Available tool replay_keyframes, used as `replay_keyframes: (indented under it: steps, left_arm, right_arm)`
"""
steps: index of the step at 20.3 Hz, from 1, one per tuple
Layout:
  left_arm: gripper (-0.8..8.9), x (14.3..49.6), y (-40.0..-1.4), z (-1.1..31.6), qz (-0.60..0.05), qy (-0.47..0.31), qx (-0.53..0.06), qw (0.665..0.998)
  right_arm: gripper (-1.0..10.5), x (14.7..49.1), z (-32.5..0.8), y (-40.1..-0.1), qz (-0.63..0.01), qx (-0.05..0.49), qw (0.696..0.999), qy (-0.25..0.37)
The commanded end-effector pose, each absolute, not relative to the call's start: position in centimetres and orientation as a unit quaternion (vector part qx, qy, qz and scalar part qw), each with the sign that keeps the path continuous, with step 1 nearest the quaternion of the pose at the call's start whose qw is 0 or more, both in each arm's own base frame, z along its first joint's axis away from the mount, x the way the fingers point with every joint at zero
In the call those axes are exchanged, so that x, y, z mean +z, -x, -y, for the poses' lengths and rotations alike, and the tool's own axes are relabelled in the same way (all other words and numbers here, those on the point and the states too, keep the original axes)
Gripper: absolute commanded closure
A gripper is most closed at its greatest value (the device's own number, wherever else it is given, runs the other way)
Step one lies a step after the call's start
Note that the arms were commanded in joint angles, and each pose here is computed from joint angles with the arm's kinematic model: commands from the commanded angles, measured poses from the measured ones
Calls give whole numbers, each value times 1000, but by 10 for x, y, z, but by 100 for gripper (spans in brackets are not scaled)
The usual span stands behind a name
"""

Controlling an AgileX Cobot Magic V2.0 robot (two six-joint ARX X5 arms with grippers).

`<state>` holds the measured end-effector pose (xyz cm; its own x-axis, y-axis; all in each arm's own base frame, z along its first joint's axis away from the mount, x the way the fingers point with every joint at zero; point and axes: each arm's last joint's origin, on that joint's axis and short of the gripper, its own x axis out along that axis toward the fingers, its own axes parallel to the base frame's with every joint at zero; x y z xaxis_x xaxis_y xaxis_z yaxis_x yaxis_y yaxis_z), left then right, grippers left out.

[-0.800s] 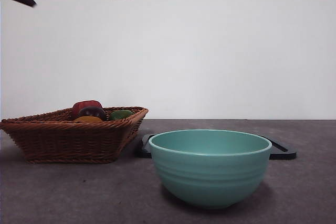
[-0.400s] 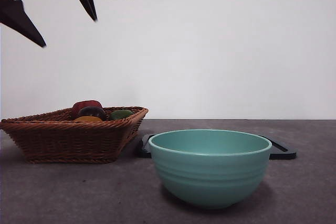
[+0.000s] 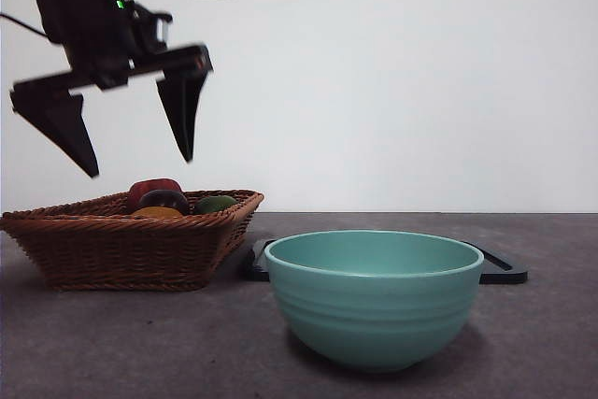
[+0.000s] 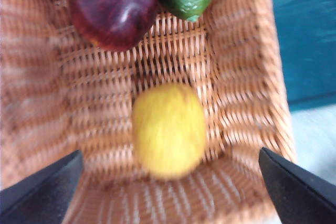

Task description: Pick up the wifruite, put it on the bowl, pick up the plate, put it on desk

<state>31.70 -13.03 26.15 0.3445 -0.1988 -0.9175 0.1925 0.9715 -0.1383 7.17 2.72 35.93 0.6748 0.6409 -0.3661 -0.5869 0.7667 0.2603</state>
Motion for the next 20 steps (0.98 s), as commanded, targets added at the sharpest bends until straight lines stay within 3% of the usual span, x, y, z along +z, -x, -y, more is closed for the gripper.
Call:
replay_keyframes:
  steps: [1, 11, 15, 20]
  left_arm:
    - [166, 252, -330, 140, -554, -3, -125, 823]
    - [198, 206, -348, 153, -581, -29, -104, 807]
    - [290, 203, -349, 153, -584, -29, -103, 805]
    - [291, 203, -349, 153, -586, -30, -103, 804]
  right_arm:
    - [317, 365, -27, -71, -210, 340, 915, -56]
    - [317, 365, -27, -71, -210, 340, 915, -57]
    - [317, 365, -27, -71, -210, 340, 915, -57]
    - [317, 365, -27, -71, -210, 341, 915, -57]
